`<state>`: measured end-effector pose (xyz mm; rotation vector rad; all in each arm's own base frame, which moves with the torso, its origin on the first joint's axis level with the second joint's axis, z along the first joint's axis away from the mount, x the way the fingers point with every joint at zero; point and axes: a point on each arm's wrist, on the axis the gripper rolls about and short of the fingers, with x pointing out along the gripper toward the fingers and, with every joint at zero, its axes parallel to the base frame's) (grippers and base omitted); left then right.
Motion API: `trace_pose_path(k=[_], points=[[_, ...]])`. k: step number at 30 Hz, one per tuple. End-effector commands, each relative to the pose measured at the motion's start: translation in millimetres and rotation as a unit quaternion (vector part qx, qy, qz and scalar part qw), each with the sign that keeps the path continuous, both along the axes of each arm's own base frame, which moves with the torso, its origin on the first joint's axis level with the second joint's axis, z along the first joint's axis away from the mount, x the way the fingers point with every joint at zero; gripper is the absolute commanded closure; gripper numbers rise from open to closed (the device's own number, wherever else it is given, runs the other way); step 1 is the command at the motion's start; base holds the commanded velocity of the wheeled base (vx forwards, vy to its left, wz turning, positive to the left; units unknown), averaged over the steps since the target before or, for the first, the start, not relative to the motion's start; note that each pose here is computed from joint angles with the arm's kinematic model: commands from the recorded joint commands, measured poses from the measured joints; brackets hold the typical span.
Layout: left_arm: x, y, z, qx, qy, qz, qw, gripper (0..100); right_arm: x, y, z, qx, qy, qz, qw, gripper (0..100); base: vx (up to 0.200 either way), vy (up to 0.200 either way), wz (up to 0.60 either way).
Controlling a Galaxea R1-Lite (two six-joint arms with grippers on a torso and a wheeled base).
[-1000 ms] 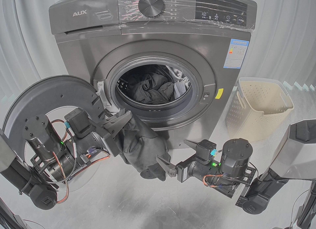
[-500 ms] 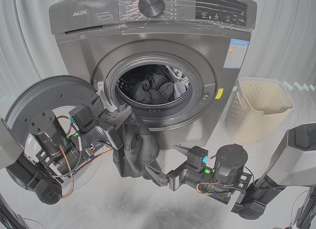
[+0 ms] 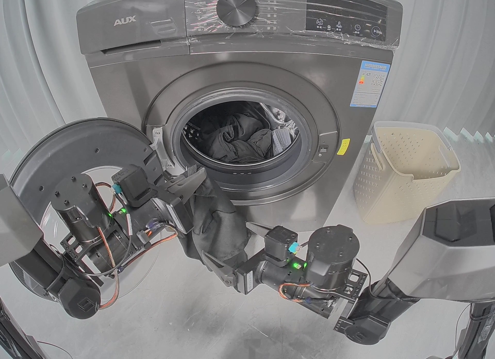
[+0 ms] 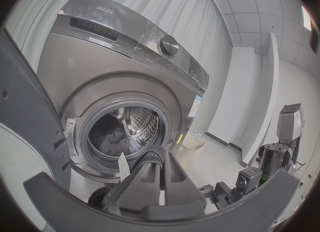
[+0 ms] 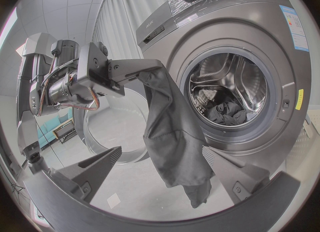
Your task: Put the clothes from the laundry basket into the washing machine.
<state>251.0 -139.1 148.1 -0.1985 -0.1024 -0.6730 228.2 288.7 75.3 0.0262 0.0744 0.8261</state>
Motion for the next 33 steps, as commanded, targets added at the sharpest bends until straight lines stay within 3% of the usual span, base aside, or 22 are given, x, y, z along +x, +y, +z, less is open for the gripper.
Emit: trace_pose_path(k=[1, 24, 33], points=[[2.9, 0.2, -2.2, 0.002, 0.002, 0.003, 1.0, 100, 8.4, 14.4, -7.8, 0.006, -0.005, 0.002, 1.0, 0, 0.0, 0.0, 0.0], [1.9, -0.2, -0.1, 0.0, -0.001, 0.003, 1.0, 100, 48.4, 41.7, -8.0, 0.032, -0.043, -0.009, 0.9985, 0, 0.0, 0.0, 0.0], [1.5, 0.0, 0.8, -0.002, -0.002, 0.003, 1.0, 100, 68.1, 29.5, -11.9, 0.03, -0.044, -0.04, 0.9978, 0, 0.0, 0.0, 0.0]])
